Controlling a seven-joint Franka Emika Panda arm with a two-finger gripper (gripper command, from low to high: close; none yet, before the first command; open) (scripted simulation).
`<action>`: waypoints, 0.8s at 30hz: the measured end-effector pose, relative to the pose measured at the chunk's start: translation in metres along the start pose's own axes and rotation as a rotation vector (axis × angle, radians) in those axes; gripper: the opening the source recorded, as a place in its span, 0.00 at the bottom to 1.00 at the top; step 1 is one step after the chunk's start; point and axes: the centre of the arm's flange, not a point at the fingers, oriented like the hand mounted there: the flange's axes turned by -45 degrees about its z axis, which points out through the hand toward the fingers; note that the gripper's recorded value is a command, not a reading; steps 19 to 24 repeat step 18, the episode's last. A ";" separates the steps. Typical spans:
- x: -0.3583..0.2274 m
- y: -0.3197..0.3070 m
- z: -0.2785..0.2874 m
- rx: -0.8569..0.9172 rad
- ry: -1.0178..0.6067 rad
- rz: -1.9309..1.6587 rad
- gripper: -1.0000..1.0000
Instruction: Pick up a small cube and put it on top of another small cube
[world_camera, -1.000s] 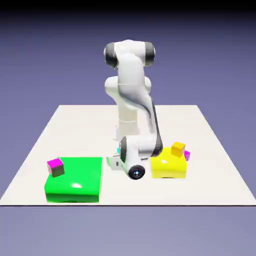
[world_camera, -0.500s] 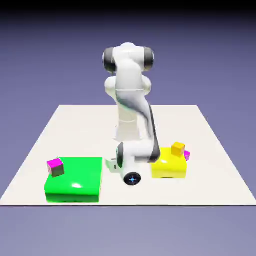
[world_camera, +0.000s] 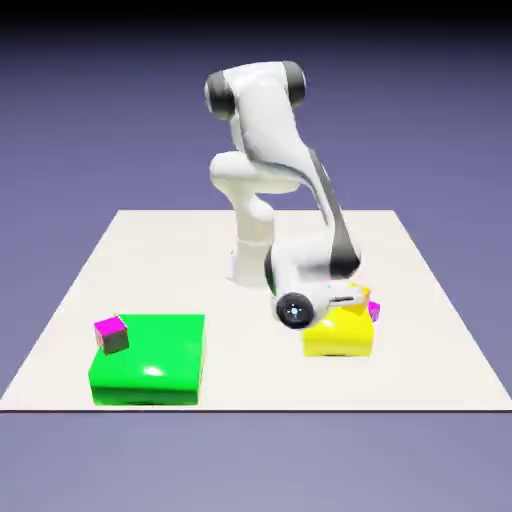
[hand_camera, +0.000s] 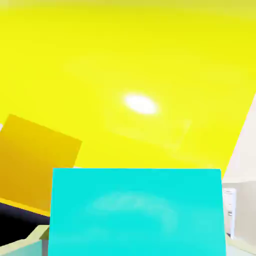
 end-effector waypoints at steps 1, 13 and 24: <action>-0.002 -0.006 0.002 0.014 -0.018 0.028 0.00; -0.013 -0.036 0.020 0.103 -0.197 0.236 0.00; -0.007 -0.036 0.061 0.100 -0.196 0.237 1.00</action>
